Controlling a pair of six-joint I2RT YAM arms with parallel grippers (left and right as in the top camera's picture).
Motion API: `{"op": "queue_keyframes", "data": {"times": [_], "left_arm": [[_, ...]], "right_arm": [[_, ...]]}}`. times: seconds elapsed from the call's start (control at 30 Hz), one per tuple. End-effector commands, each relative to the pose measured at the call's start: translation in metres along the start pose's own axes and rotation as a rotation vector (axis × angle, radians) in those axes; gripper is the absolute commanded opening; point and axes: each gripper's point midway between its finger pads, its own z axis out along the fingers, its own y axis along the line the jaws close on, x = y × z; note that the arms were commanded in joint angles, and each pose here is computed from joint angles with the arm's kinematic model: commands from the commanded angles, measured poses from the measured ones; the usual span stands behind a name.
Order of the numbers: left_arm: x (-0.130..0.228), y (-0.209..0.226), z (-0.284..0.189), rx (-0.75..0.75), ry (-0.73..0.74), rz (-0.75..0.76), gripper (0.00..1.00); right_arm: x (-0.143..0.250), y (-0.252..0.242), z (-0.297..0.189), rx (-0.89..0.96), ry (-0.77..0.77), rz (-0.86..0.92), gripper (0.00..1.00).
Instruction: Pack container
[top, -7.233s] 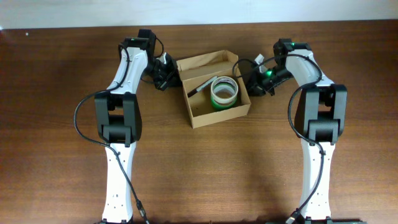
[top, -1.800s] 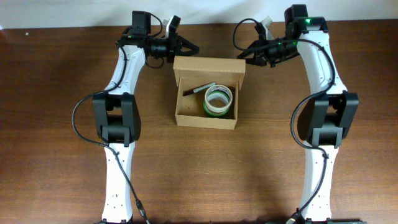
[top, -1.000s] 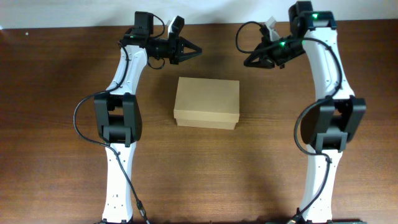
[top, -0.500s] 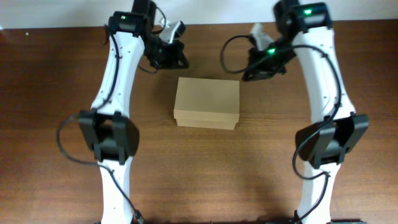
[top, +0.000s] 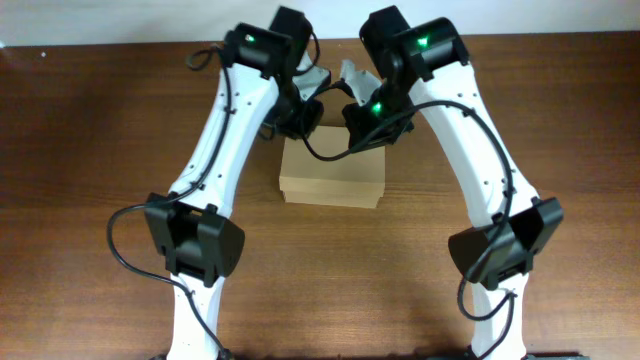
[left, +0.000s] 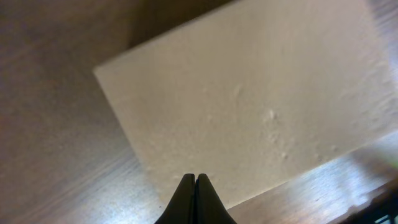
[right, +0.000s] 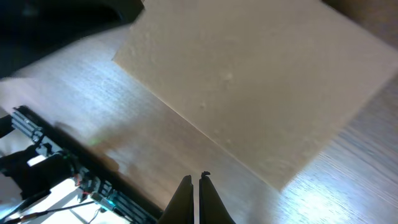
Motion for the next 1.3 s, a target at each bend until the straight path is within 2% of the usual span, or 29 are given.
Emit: {"op": "queue_keyframes", "data": {"times": [0.0, 0.13, 0.27, 0.47, 0.6, 0.87, 0.97, 1.03, 1.13, 1.27], "left_arm": [[0.011, 0.004, 0.021, -0.032, 0.070, 0.017, 0.02], [0.020, 0.005, 0.038, -0.027, 0.116, 0.005, 0.02], [0.027, 0.002, 0.051, -0.022, 0.151, 0.009, 0.02], [0.035, -0.010, 0.071, -0.017, 0.188, 0.038, 0.02], [0.042, -0.019, 0.094, -0.015, 0.210, 0.065, 0.02], [0.041, -0.026, 0.122, -0.026, 0.189, 0.099, 0.02], [0.029, -0.023, 0.105, -0.057, 0.141, 0.090, 0.02], [0.017, -0.025, 0.077, -0.075, 0.078, 0.094, 0.02], [-0.002, -0.023, 0.013, -0.140, -0.064, 0.081, 0.02], [-0.011, -0.018, -0.097, -0.254, -0.315, 0.021, 0.06]], "right_arm": [[0.010, 0.001, -0.048, 0.077, -0.114, -0.017, 0.04], [0.020, -0.002, -0.086, 0.145, -0.208, -0.022, 0.05], [0.037, -0.005, -0.132, 0.207, -0.326, -0.005, 0.14], [0.063, -0.009, -0.183, 0.249, -0.471, 0.039, 0.21], [0.078, -0.011, -0.206, 0.268, -0.541, 0.071, 0.22], [0.087, -0.004, -0.217, 0.268, -0.577, 0.062, 0.23], [0.093, -0.003, -0.224, 0.283, -0.598, 0.059, 0.28], [0.101, -0.004, -0.233, 0.319, -0.625, 0.063, 0.34], [0.118, -0.003, -0.252, 0.373, -0.685, 0.065, 0.40], [0.151, 0.000, -0.281, 0.446, -0.792, 0.083, 0.58]]}}
